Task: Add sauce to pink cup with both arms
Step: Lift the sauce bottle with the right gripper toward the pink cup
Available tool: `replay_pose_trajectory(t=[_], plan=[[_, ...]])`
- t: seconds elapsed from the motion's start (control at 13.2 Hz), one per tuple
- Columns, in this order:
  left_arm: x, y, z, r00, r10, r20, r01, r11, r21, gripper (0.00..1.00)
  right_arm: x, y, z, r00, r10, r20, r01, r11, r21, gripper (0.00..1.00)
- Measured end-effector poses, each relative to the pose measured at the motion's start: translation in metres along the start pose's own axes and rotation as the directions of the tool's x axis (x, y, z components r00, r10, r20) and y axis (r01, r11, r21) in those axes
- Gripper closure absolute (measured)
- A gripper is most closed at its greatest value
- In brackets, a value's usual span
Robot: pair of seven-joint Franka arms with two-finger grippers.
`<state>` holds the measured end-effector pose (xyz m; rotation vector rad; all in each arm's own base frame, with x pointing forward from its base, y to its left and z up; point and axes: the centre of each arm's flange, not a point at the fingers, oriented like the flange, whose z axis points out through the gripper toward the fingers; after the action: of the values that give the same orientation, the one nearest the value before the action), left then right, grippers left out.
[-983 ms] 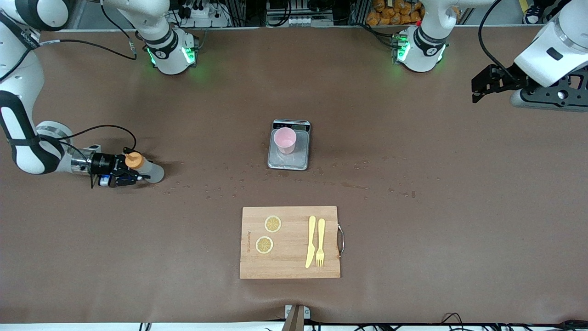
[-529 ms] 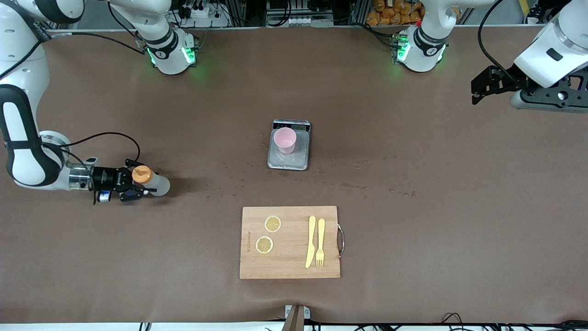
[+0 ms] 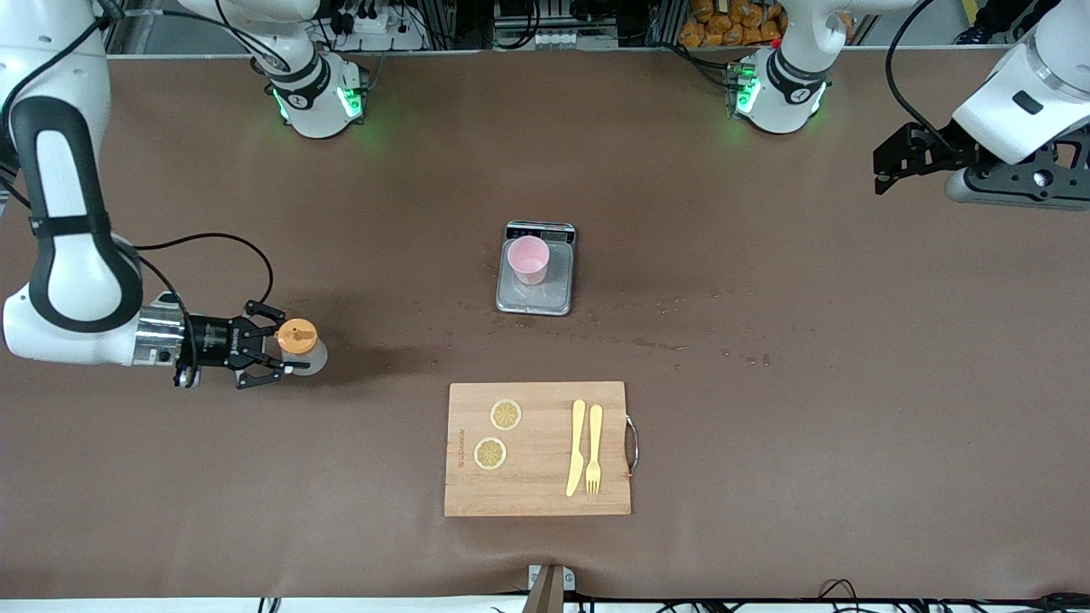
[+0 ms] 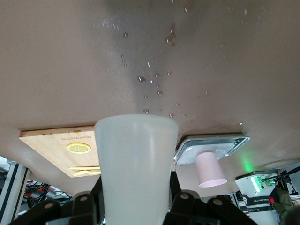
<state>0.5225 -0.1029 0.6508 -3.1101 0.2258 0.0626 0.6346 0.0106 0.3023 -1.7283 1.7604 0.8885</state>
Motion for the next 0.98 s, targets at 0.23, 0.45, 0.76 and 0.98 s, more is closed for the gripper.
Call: replay_pose_trajectory(t=[0.23, 0.45, 0.76, 0.98], plan=[[0.000, 0.000, 0.000, 1.000, 0.000, 0.000, 0.000, 1.000, 0.000, 0.00, -0.053, 0.001, 0.009, 0.994, 0.028, -0.109, -0.031, 0.999, -0.026, 0.46], [0.000, 0.000, 0.000, 1.000, 0.000, 0.000, 0.000, 1.000, 0.000, 0.00, -0.104, 0.011, 0.018, 0.972, 0.041, -0.230, -0.052, 0.998, -0.042, 0.46], [0.000, 0.000, 0.000, 1.000, 0.000, 0.000, 0.000, 1.000, 0.000, 0.00, -0.154, 0.030, 0.029, 0.928, 0.027, -0.372, -0.057, 0.996, -0.069, 0.46], [0.000, 0.000, 0.000, 1.000, 0.000, 0.000, 0.000, 1.000, 0.000, 0.00, -0.172, 0.042, 0.028, 0.905, 0.028, -0.425, -0.069, 0.994, -0.082, 0.46]])
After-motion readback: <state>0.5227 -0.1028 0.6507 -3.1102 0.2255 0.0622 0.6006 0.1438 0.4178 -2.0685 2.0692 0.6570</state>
